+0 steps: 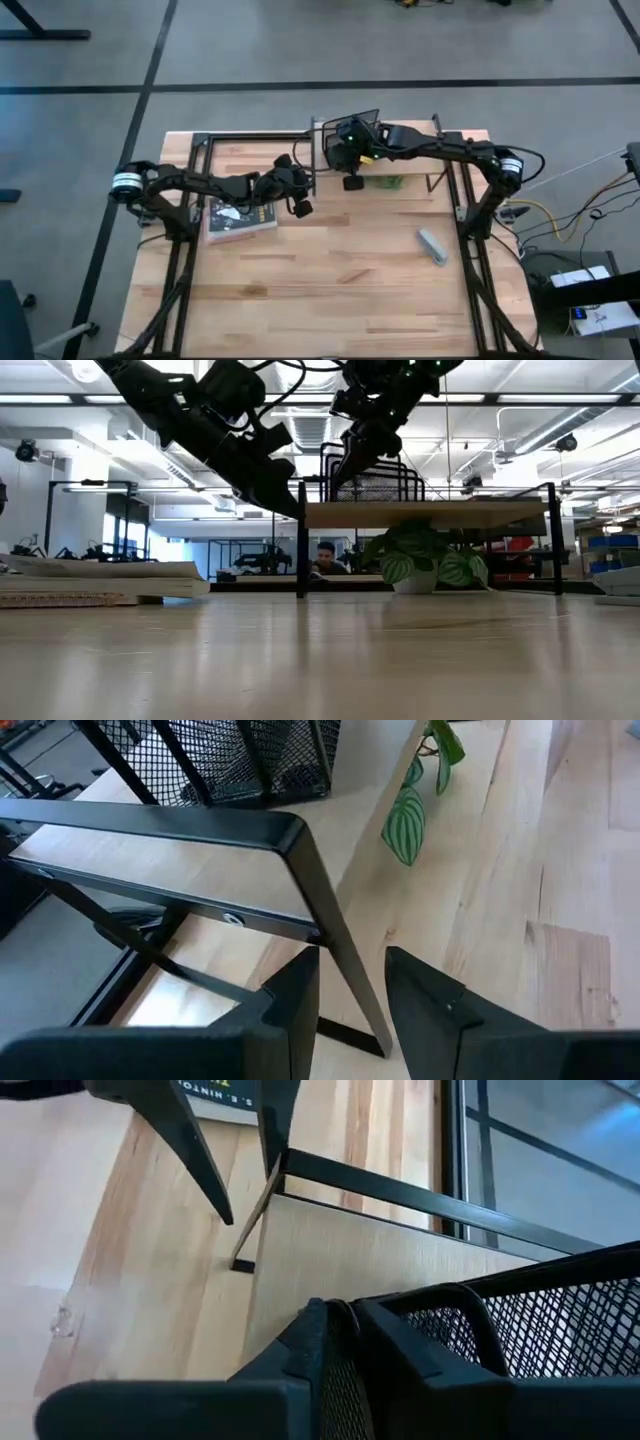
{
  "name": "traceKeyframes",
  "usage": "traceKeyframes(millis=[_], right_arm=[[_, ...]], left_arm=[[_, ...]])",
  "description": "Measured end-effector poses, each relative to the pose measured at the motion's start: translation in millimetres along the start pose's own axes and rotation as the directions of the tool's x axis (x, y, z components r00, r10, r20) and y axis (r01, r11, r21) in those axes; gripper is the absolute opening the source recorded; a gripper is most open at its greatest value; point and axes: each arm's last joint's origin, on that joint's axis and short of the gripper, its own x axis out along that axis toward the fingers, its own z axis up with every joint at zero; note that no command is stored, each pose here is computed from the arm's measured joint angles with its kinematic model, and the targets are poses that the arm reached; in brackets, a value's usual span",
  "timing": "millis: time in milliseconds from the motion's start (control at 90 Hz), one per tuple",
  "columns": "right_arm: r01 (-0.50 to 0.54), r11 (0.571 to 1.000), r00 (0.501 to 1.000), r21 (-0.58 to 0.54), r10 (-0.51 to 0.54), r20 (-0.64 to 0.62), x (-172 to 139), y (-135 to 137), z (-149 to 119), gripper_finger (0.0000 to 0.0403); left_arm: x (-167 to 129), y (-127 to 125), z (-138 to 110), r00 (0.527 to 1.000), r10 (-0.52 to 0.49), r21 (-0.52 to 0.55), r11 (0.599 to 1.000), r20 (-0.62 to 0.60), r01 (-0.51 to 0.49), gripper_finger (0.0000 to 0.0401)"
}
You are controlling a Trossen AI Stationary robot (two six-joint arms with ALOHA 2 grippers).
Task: Stock shelves
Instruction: Remove the black desk organizer from the shelf
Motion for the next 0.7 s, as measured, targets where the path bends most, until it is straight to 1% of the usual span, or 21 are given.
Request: traceKeyframes(millis=[133, 311, 700], right_arm=[[-0.002, 1.000, 1.000, 0.020, 0.002, 0.005, 0.0, 0.2, 0.6, 0.0036], [-0.007, 1.000, 1.000, 0.016, 0.007, 0.009, -0.3, 0.3, 0.8, 0.0006], [-0.012, 1.000, 1.000, 0.010, 0.012, 0.008, -4.8, 2.6, 1.8, 0.0001]], left_arm=[[0.0, -0.1, 0.0, 1.000, 0.000, 0.000, 1.000, 0.000, 0.000, 0.0098], [0.0, 0.0, 0.0, 1.000, 0.000, 0.000, 1.000, 0.000, 0.000, 0.0098], [0.0, -0.1, 0.0, 1.000, -0.001, 0.000, 1.000, 0.001, 0.001, 0.0098]])
